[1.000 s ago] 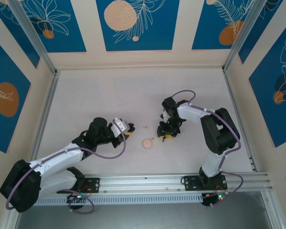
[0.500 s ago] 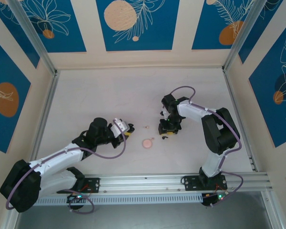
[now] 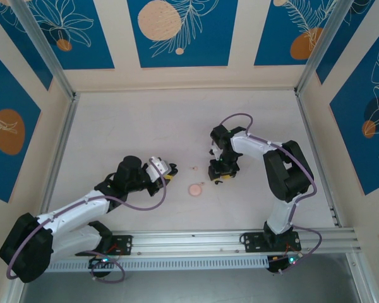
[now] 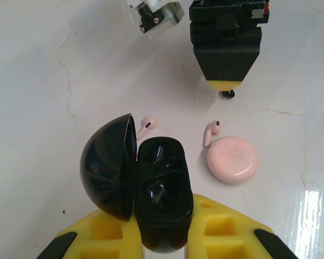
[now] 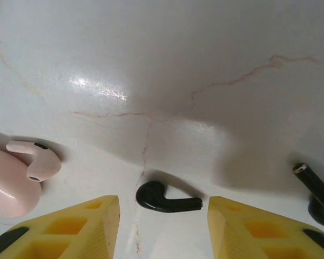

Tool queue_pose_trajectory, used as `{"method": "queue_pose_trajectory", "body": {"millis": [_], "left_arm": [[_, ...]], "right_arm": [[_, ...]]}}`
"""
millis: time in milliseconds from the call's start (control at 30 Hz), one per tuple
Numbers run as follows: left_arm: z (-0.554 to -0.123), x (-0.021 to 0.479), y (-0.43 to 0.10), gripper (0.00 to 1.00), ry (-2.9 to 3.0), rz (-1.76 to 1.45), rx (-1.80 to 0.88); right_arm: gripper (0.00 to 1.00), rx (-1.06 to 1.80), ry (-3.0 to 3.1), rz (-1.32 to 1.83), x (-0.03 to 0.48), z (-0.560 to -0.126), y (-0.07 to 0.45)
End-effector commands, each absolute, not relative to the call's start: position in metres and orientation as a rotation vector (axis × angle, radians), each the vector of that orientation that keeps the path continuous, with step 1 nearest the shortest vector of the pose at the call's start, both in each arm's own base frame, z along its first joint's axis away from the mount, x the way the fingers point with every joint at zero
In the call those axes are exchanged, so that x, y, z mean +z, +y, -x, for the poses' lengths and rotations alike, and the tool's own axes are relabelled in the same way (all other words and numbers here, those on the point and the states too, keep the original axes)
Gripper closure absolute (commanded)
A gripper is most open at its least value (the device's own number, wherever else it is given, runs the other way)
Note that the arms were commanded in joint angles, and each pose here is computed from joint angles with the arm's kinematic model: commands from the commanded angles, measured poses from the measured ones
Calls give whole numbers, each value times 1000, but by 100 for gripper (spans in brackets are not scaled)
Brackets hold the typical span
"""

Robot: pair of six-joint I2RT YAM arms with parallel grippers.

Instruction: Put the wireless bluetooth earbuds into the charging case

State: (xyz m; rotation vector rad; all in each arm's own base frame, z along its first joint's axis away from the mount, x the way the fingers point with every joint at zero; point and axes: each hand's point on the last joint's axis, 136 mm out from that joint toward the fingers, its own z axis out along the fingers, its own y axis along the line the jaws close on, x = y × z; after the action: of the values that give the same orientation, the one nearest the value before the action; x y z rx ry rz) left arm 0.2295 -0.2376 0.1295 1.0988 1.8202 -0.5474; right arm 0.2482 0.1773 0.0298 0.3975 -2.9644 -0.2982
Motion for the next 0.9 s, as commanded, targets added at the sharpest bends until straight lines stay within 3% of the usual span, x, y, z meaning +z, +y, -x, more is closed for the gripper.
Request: {"method": "queue_pose_trajectory", "body": {"millis": [0,367,867], "left_arm": [[-229,134,-239,85,1807,-1085,-557],[-229,134,-239,85,1806,-1086,-557],[-230,130,-240,85,1816,-1079,-568]], "right_arm": [[53,-345,-2888,-382,23,-233,179],[54,-447,-2853,-365,27,-220,187],[54,-393,-2974,-427,62,-238,178]]}}
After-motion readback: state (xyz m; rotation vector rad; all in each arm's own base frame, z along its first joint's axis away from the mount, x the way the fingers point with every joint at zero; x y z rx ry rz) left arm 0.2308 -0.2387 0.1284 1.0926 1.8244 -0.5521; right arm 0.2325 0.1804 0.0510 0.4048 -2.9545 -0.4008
